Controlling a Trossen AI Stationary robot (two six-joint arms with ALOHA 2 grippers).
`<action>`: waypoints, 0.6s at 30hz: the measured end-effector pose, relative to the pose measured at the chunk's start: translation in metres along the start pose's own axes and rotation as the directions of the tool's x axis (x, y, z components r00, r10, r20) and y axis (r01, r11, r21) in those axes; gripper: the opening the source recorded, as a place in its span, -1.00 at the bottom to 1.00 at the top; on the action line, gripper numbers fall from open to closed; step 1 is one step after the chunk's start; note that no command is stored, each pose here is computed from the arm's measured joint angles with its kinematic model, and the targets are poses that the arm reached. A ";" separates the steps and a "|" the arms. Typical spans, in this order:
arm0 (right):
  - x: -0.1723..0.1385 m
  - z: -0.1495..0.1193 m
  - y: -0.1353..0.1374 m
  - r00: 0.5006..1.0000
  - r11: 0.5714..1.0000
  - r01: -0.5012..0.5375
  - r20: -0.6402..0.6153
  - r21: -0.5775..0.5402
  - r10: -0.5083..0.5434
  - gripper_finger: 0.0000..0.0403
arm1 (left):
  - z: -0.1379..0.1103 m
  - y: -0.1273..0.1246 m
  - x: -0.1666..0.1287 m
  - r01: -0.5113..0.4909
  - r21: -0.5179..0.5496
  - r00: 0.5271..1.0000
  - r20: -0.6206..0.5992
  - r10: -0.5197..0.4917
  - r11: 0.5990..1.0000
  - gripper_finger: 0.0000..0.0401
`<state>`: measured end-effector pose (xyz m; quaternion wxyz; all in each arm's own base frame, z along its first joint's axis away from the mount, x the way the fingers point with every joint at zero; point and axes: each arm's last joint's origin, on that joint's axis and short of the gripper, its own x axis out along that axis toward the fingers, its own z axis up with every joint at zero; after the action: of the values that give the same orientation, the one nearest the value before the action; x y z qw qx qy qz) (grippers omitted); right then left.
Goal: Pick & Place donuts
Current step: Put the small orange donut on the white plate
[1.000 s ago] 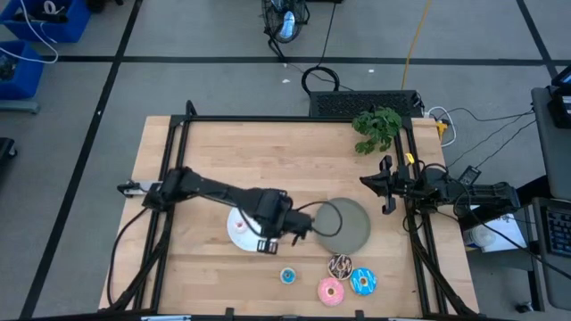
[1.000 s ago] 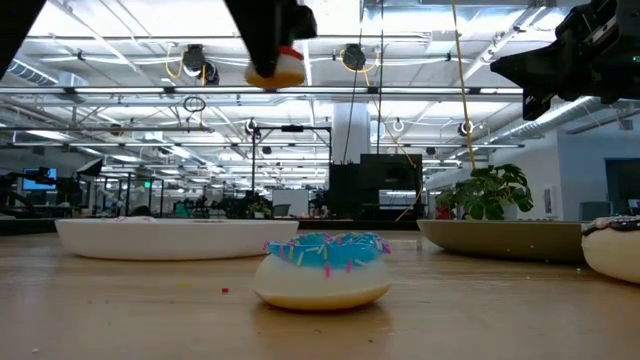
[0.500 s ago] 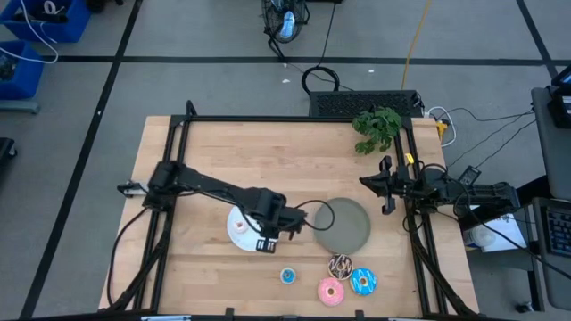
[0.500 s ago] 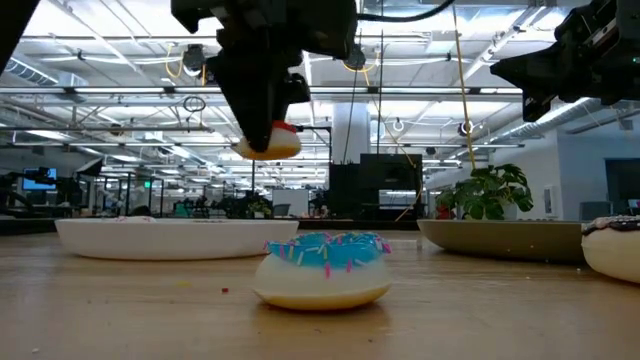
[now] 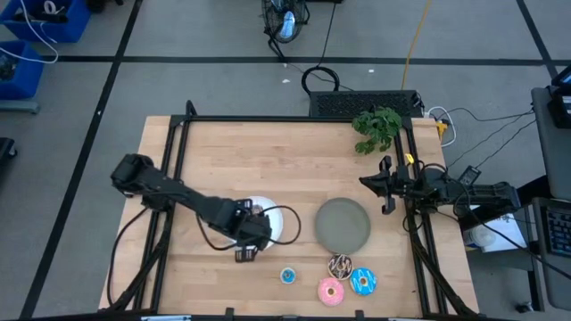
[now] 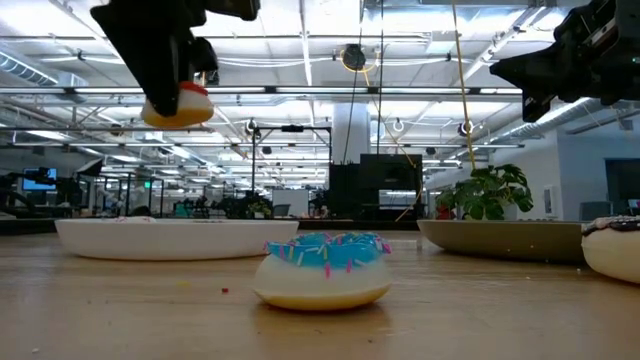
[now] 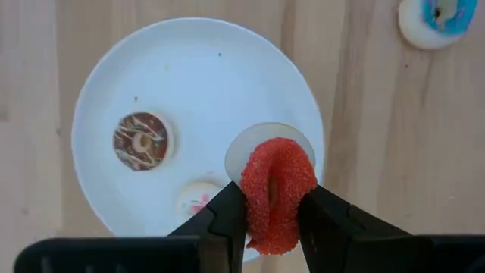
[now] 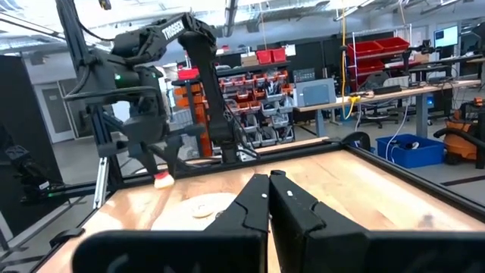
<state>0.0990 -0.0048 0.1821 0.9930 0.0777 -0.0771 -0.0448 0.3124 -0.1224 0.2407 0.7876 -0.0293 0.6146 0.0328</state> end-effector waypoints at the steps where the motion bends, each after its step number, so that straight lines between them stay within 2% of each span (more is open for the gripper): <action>1: 0.000 0.000 0.000 1.000 1.000 0.001 0.001 0.000 -0.001 -1.00 | -0.001 -0.001 -0.001 0.005 -0.011 1.000 0.009 -0.005 1.000 -0.48; 5: 0.000 0.000 0.000 1.000 1.000 0.001 0.001 0.000 -0.001 -1.00 | 0.002 -0.008 -0.001 0.023 -0.008 0.998 0.054 -0.023 1.000 -0.48; 13: 0.000 0.000 0.000 1.000 1.000 0.002 0.001 -0.007 -0.002 -1.00 | 0.003 -0.009 0.008 -0.003 0.019 0.999 0.042 0.002 1.000 -0.48; 18: 0.000 0.000 0.000 1.000 1.000 0.002 0.001 -0.008 -0.002 -1.00 | 0.006 -0.002 0.009 -0.030 -0.018 0.998 0.054 0.031 0.999 -0.48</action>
<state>0.0992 -0.0049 0.1823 0.9932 0.0739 -0.0775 -0.0460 0.3210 -0.1241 0.2336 0.8032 -0.0256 0.5929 0.0511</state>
